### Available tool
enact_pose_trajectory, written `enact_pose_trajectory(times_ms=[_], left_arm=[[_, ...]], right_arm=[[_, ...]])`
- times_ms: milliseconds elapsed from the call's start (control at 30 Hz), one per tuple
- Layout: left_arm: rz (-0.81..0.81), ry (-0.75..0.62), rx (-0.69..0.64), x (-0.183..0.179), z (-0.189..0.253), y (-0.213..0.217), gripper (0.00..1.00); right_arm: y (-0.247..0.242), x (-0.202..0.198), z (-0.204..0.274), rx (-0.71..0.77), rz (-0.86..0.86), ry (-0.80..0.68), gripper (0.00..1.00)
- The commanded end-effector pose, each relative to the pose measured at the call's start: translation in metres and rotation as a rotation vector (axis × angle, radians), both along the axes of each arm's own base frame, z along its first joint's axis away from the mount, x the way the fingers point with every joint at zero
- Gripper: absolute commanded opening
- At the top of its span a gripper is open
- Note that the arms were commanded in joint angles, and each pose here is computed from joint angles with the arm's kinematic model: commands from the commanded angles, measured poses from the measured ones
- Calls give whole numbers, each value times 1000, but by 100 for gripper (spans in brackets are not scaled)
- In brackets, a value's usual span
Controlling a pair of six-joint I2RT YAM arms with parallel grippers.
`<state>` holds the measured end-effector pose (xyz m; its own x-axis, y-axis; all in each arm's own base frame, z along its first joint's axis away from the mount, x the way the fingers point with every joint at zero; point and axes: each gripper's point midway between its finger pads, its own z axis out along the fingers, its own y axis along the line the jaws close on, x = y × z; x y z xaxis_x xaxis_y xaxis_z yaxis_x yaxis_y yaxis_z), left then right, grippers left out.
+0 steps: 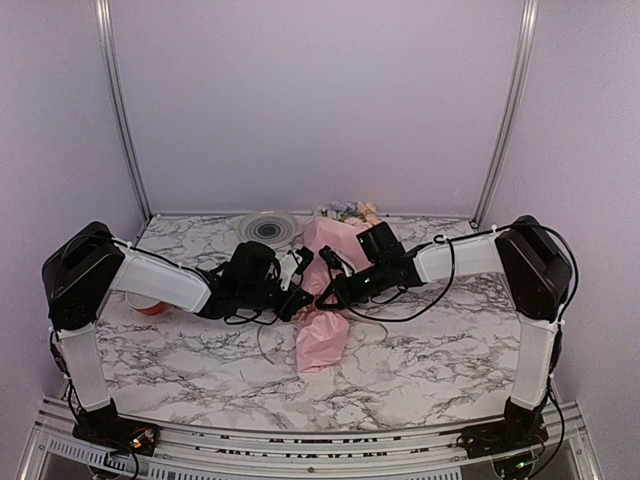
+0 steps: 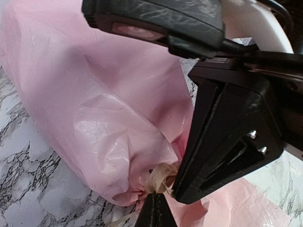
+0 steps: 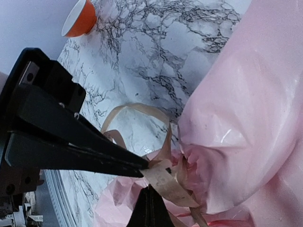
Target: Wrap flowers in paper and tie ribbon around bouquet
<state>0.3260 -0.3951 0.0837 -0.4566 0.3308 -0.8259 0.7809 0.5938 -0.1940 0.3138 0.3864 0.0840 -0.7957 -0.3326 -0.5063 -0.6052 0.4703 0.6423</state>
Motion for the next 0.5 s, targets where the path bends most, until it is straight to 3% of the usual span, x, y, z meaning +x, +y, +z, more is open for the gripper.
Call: enact_pose_trajectory(times_ms=[0, 467], left_arm=[[-19, -38, -62, -3, 24, -6, 0], [-62, 16, -54, -16, -6, -9, 0]], right_arm=[[11, 8, -2, 35, -53, 46, 0], [6, 25, -11, 42, -177, 81, 0]])
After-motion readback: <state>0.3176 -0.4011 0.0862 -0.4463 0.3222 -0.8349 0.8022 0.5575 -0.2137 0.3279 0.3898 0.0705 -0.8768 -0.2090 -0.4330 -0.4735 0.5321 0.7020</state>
